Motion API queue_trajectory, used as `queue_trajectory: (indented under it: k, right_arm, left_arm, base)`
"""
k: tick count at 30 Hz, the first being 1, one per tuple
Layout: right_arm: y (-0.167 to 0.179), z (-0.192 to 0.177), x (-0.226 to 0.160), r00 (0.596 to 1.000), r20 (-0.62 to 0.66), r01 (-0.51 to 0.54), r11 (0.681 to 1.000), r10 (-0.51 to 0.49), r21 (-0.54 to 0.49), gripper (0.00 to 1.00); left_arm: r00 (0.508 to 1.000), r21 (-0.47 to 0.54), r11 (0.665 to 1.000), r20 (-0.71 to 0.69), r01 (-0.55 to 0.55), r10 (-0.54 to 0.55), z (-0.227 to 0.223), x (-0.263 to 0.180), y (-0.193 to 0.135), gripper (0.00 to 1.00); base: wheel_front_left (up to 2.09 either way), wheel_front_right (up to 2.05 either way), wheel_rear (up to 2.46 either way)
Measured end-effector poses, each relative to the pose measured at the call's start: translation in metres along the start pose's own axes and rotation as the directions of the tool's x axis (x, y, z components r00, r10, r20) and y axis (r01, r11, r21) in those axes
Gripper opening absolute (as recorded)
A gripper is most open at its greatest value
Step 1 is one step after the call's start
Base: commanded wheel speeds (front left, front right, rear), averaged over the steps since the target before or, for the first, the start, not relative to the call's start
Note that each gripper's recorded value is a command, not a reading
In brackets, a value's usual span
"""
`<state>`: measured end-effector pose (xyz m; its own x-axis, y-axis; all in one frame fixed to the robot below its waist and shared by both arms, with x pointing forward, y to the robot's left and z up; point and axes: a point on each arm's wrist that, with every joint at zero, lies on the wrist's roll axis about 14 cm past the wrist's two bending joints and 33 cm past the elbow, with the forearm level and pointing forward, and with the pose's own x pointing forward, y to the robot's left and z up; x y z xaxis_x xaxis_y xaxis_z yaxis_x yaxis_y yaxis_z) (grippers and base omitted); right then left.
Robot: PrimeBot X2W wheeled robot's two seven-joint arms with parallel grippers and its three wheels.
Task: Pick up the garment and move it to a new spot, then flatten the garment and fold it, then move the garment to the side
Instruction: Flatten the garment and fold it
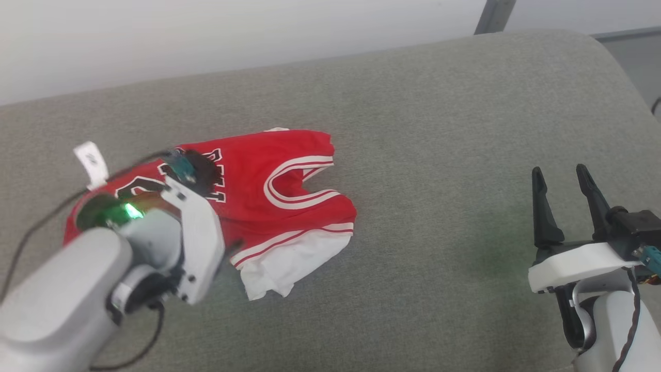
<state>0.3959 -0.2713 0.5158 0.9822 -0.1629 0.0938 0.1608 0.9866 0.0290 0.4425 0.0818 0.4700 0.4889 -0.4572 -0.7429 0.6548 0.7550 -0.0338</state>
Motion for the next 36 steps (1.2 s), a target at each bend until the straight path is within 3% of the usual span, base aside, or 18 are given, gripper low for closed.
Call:
queue_trajectory:
  k: [11,21,22,23,24,30,36]
  right_arm:
    - [-0.013,0.002,-0.006,0.999,-0.001,0.038,0.999,-0.038,-0.006,1.00]
    - [-0.017,0.001,-0.008,0.999,-0.005,0.051,0.999,-0.051,-0.009,1.00]
    - [-0.017,0.000,-0.008,0.999,-0.006,0.052,0.999,-0.052,-0.009,1.00]
    - [-0.017,0.000,-0.008,0.999,-0.006,0.051,0.999,-0.052,-0.009,1.00]
    - [-0.018,0.000,-0.007,0.999,-0.006,0.052,0.999,-0.052,-0.009,1.00]
    - [-0.016,0.000,-0.005,0.999,-0.005,0.046,0.999,-0.046,-0.011,1.00]
    - [-0.011,0.000,-0.002,0.999,-0.001,0.034,0.999,-0.034,-0.009,1.00]
  left_arm:
    - [0.979,-0.108,0.992,-0.186,0.065,-0.085,-0.046,0.026,-0.032,1.00]
    - [0.957,-0.150,0.982,-0.252,0.111,-0.147,-0.069,0.046,-0.049,1.00]
    - [0.955,-0.154,0.981,-0.250,0.120,-0.156,-0.070,0.047,-0.051,0.46]
    - [0.953,-0.164,0.978,-0.254,0.128,-0.168,-0.071,0.048,-0.052,0.15]
    - [0.949,-0.178,0.974,-0.258,0.138,-0.181,-0.072,0.048,-0.054,0.00]
    - [0.948,-0.198,0.968,-0.245,0.157,-0.204,-0.073,0.046,-0.055,0.00]
    - [0.968,-0.197,0.978,-0.221,0.074,-0.118,-0.073,0.027,-0.019,0.00]
  base:
    - [0.00,0.00,0.00]
    - [0.00,0.00,0.00]
    - [0.00,0.00,0.00]
    - [0.00,0.00,0.00]
    - [0.00,0.00,0.00]
    - [0.00,0.00,0.00]
    - [0.00,0.00,0.00]
